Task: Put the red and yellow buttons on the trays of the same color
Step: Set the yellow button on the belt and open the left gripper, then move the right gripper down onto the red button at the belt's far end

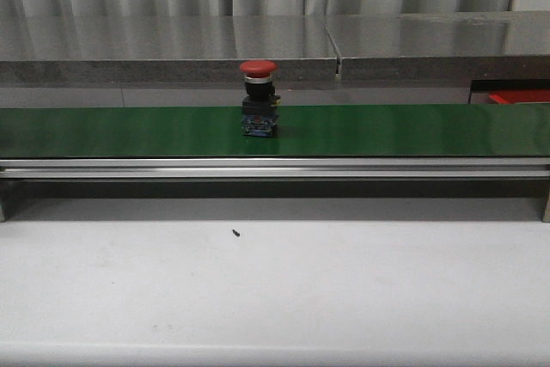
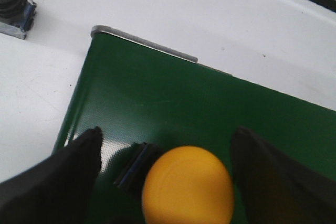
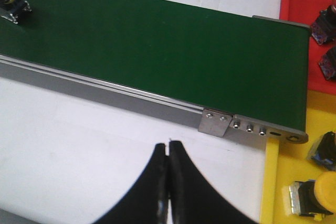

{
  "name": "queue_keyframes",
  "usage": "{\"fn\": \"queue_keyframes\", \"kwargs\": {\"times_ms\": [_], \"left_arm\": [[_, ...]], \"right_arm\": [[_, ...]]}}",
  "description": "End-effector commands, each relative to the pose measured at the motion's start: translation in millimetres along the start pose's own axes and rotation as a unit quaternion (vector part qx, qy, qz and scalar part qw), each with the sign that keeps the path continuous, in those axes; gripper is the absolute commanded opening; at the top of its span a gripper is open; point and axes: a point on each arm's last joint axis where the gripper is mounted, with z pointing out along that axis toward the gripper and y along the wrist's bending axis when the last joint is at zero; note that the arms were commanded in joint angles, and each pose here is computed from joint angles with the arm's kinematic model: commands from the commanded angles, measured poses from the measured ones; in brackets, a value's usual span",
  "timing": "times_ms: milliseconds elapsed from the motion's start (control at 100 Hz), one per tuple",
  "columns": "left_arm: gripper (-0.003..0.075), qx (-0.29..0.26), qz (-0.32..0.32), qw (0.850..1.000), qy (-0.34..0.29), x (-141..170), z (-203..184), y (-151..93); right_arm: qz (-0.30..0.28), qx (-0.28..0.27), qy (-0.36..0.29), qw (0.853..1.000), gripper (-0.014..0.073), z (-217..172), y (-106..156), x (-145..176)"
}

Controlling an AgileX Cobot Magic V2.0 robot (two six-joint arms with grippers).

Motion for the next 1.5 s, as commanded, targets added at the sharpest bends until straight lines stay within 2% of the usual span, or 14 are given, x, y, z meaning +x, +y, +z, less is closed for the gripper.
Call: {"fn": "queue_keyframes", "kwargs": {"times_ms": [0,80,230,440,580,680,890,960,1030,1170,1300,1490], "left_arm": [[0.0614,0.019,0.009,0.998,-0.059,-20,-31,-18],[0.065,0.026,0.017,0.997,-0.072,-27,-45,-25],[0.065,0.036,0.045,0.991,-0.12,-37,-85,-40],[0.0647,0.043,0.131,0.97,-0.202,-28,-150,-70],[0.0622,0.05,0.17,0.951,-0.252,2,-183,-89],[0.0618,0.058,0.19,0.94,-0.276,35,-199,-97],[0.0607,0.078,0.202,0.932,-0.29,100,-216,-92],[0.0561,0.079,0.203,0.932,-0.289,118,-218,-87],[0.0477,0.079,0.202,0.932,-0.29,134,-220,-81],[0.0224,0.079,0.203,0.931,-0.294,156,-223,-73],[-0.002,0.078,0.202,0.931,-0.293,165,-222,-69],[-0.0019,0.079,0.201,0.932,-0.291,166,-221,-68]], "right_arm": [[0.0,0.011,-0.038,0.999,-0.0066,-6,-1,-12],[0.0,0.011,-0.038,0.999,-0.0066,-6,-1,-12],[0.0,0.011,-0.038,0.999,-0.0066,-6,-1,-12],[0.0,0.011,-0.038,0.999,-0.0066,-6,-1,-12],[0.0,0.011,-0.038,0.999,-0.0066,-6,-1,-12],[0.0,0.011,-0.038,0.999,-0.0066,-6,-1,-12],[0.0,0.011,-0.038,0.999,-0.0066,-6,-1,-12],[0.0,0.011,-0.038,0.999,-0.0066,-6,-1,-12],[0.0,0.011,-0.038,0.999,-0.0066,-6,-1,-12],[0.0,0.011,-0.038,0.999,-0.0066,-6,-1,-12],[0.005,0.008,-0.04,0.999,-0.0066,-6,-1,-12],[0.012,0.005,-0.044,0.999,-0.0066,-6,0,-13]]}}
